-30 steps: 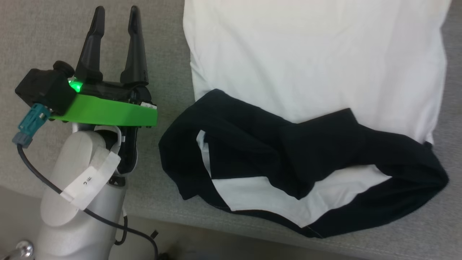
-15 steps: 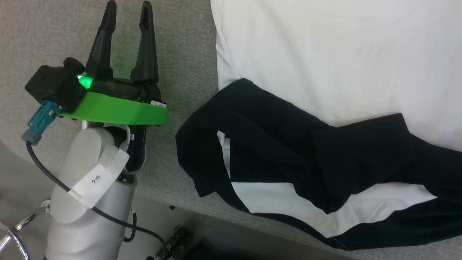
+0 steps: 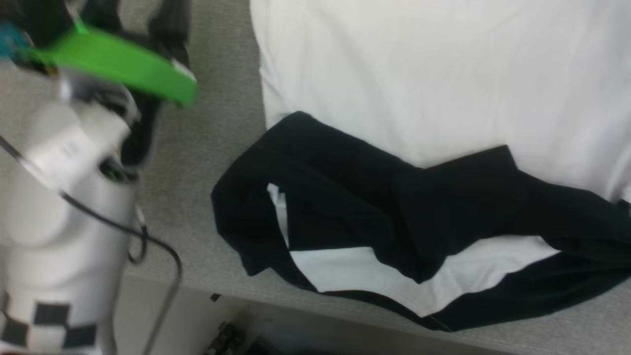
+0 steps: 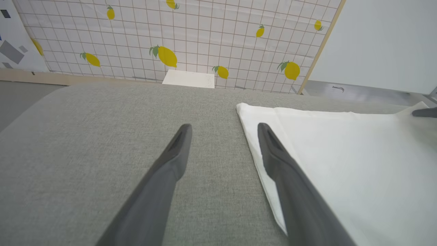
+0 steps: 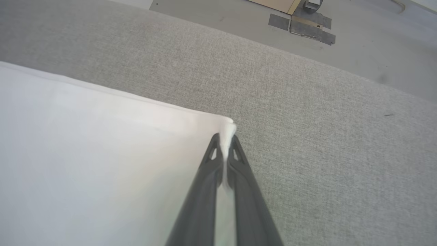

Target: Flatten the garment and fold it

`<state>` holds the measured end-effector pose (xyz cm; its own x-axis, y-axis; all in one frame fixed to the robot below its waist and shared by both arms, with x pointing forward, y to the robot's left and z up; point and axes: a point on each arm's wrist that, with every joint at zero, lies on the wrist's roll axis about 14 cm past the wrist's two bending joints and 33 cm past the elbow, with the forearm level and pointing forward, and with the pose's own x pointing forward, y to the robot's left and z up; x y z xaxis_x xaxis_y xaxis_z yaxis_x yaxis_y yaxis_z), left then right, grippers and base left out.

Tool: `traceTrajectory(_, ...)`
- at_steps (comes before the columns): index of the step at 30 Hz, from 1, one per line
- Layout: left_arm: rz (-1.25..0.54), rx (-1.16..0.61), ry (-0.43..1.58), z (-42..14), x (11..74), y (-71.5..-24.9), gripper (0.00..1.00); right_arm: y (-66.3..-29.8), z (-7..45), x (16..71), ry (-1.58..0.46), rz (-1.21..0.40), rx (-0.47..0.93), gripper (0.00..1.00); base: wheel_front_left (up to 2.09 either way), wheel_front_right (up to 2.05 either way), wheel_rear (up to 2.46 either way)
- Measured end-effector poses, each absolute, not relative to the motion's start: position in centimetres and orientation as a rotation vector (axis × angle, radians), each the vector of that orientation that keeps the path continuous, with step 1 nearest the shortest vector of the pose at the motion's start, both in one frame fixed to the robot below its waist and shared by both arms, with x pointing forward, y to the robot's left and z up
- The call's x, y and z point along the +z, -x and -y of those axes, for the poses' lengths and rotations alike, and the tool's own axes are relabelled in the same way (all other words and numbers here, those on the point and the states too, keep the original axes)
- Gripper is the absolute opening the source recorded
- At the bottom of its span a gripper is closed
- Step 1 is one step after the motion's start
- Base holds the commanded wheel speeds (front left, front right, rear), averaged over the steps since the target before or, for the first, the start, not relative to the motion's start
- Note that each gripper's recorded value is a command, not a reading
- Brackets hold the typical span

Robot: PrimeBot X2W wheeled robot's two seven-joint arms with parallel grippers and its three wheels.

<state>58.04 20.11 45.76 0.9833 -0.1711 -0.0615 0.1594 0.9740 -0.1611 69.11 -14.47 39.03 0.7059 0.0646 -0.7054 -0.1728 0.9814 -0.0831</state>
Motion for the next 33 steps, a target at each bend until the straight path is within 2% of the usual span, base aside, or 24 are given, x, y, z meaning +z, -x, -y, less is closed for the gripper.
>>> traceTrajectory(4,-0.151,-0.238,0.158,-18.7,47.3,-61.7,1.0,-68.7,14.3,39.9,0.147,-0.756,0.158,0.0,0.0,0.0,0.0)
traceTrajectory(10,-0.4,-0.306,0.125,-16.3,45.2,-65.2,1.0,-68.0,14.5,40.5,0.153,-0.732,0.189,0.0,0.0,0.0,0.0)
traceTrajectory(14,-0.551,-0.289,0.098,-15.6,43.3,-66.8,1.0,-67.4,14.7,40.2,0.167,-0.739,0.209,0.0,0.0,0.0,0.0)
traceTrajectory(19,-0.634,-0.24,0.071,-15.4,42.5,-69.1,1.0,-66.7,14.9,39.6,0.186,-0.746,0.236,0.0,0.0,0.0,0.0)
traceTrajectory(26,-0.809,-0.2,0.005,-15.2,37.3,-69.1,1.0,-66.2,15.6,38.0,0.212,-0.766,0.259,0.0,0.0,0.0,0.0)
traceTrajectory(31,-0.879,-0.187,-0.011,-15.4,36.3,-69.0,1.0,-66.2,15.6,37.5,0.217,-0.766,0.27,0.0,0.0,0.0,0.0)
traceTrajectory(32,-0.888,-0.189,-0.005,-15.4,36.3,-68.8,0.96,-66.2,15.6,37.4,0.217,-0.766,0.272,0.0,0.0,0.0,0.0)
traceTrajectory(33,-0.893,-0.192,0.005,-15.4,36.3,-68.8,0.45,-66.2,15.5,37.4,0.214,-0.765,0.273,0.0,0.0,0.0,0.0)
